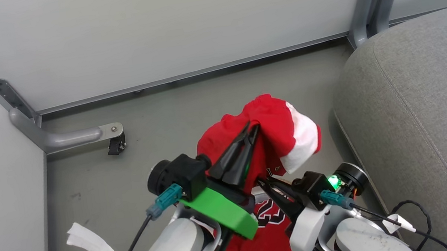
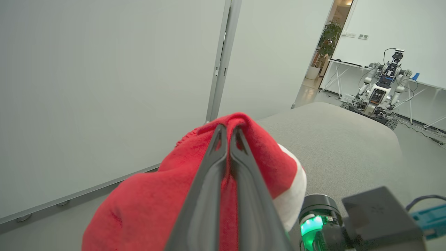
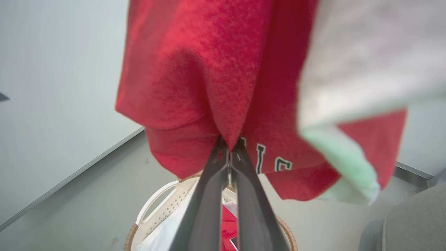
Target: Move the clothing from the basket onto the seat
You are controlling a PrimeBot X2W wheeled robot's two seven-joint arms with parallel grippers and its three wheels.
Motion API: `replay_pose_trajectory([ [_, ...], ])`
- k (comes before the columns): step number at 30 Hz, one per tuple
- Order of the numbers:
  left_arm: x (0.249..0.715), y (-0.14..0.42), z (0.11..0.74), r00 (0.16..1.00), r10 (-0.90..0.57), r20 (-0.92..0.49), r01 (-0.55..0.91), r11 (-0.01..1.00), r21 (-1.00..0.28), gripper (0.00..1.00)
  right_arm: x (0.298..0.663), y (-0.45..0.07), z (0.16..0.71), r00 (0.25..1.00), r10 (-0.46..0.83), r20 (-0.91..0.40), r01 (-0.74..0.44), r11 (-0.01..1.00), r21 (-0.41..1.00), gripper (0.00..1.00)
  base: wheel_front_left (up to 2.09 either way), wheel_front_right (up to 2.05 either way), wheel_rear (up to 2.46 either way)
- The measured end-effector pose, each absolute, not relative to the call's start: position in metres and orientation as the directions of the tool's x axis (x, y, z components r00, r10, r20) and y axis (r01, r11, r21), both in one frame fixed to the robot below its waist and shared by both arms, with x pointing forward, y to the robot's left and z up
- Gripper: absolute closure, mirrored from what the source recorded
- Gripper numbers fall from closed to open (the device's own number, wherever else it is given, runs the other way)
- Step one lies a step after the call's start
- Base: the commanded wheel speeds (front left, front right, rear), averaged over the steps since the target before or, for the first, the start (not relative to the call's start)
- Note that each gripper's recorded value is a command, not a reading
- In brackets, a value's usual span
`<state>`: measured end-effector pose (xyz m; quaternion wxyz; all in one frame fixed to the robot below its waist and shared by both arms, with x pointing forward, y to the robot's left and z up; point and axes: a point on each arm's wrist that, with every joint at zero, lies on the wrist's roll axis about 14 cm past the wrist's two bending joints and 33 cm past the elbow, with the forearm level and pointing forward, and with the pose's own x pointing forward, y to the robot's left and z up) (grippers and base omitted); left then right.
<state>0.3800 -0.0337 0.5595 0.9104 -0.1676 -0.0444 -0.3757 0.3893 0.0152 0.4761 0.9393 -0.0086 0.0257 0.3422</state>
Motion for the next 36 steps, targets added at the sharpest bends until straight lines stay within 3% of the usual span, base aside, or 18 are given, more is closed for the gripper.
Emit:
replay_pose_trajectory([
  [2,0.384,-0.03,0.561,0.724,-0.657,0.211,0.689,0.675,-0.265,0.0,0.39,0.014,0.479,0.77,0.637,-0.045,-0.637,0.771,0.008,1.0,0.0,0.0,0.0],
  [10,0.388,-0.035,0.55,0.719,-0.669,0.188,0.693,0.674,-0.254,0.0,0.393,-0.001,0.492,0.801,0.598,-0.002,-0.598,0.801,0.019,1.0,0.0,0.0,0.0],
  [18,0.393,-0.052,0.533,0.682,-0.717,0.148,0.729,0.645,-0.229,0.0,0.391,-0.044,0.5,0.873,0.487,0.026,-0.487,0.873,0.035,1.0,0.0,0.0,0.0],
  [28,0.388,-0.098,0.513,0.558,-0.822,0.115,0.823,0.531,-0.202,0.0,0.38,-0.13,0.512,0.969,0.24,0.059,-0.243,0.969,0.052,1.0,0.0,0.0,0.0],
  [36,0.361,-0.154,0.506,0.389,-0.914,0.118,0.908,0.358,-0.216,0.0,0.36,-0.206,0.523,0.996,0.004,0.084,-0.007,1.0,0.026,1.0,0.0,0.0,0.0],
])
